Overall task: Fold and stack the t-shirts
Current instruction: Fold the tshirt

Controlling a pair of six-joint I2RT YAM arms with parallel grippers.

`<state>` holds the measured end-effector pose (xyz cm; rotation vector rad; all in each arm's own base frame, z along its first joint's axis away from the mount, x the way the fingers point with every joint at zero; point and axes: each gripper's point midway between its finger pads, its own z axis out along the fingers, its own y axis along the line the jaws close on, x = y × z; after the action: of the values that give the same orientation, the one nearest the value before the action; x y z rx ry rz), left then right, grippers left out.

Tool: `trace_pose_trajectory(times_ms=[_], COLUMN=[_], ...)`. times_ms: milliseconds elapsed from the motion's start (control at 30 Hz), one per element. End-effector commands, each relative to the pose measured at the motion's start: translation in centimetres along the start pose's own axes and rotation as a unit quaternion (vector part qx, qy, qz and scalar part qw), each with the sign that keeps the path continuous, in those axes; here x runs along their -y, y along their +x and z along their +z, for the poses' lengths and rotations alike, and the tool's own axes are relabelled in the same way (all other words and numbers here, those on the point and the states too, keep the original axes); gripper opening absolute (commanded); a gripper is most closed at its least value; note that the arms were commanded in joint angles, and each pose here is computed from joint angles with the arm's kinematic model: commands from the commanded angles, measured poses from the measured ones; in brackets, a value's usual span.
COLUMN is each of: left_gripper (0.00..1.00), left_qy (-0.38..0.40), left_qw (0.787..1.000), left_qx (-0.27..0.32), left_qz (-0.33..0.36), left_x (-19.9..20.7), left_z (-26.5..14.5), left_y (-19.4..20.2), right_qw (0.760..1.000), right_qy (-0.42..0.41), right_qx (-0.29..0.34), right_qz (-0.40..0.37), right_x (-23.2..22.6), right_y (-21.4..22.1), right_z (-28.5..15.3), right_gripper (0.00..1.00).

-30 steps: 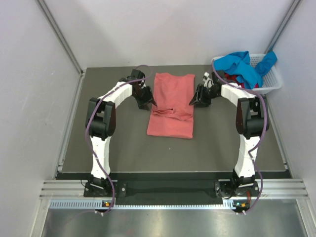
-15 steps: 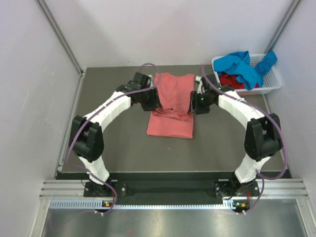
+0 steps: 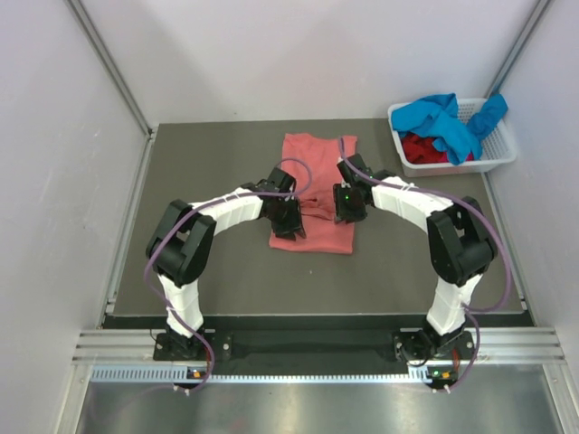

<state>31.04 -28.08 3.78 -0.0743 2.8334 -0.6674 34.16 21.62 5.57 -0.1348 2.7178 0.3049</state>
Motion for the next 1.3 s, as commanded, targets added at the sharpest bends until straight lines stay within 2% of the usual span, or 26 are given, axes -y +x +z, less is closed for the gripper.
trace_pose_trajectory(times_ms=[0, 267, 633, 767, 867, 967, 1067, 1267], left_gripper=[0.41, 0.42, 0.42, 0.43, 0.46, 0.51, 0.5, 0.49], left_qy=[0.017, 0.005, -0.001, 0.006, 0.019, 0.034, 0.039, 0.042], left_qw=[0.999, 1.0, 1.0, 1.0, 0.999, 0.997, 0.996, 0.996], left_qx=[0.027, 0.018, 0.004, 0.002, 0.011, 0.041, 0.065, 0.082], left_qz=[-0.005, -0.001, 0.008, 0.013, 0.031, 0.05, 0.042, 0.018], left_x=[0.8, 0.1, -0.3, 0.0, 1.2, 2.7, 2.7, 1.6], left_z=[0.2, 0.8, 1.5, 1.3, 0.1, -2.1, -4.0, -5.6], left_y=[-0.9, -0.2, 0.4, 0.4, -0.6, -3.2, -5.6, -7.7], right_qw=[0.999, 0.999, 0.998, 0.998, 0.997, 0.996, 0.995, 0.997], right_qy=[0.007, 0.02, 0.017, 0.002, -0.015, -0.025, -0.031, -0.045], right_qx=[0.036, 0.039, 0.058, 0.053, 0.066, 0.091, 0.097, 0.065], right_qz=[0.001, 0.001, 0.016, 0.037, 0.028, 0.005, -0.011, 0.0], right_x=[-0.3, -0.4, 0.0, 1.6, 1.4, 0.7, 0.0, -2.6], right_y=[-2.1, -3.3, -8.6, -10.5, -12.5, -12.5, -11.1, -6.7], right_z=[0.7, 2.0, 2.2, 4.1, 2.1, -1.6, -4.0, -3.7], right_gripper=[0.37, 0.37, 0.43, 0.44, 0.45, 0.47, 0.48, 0.45])
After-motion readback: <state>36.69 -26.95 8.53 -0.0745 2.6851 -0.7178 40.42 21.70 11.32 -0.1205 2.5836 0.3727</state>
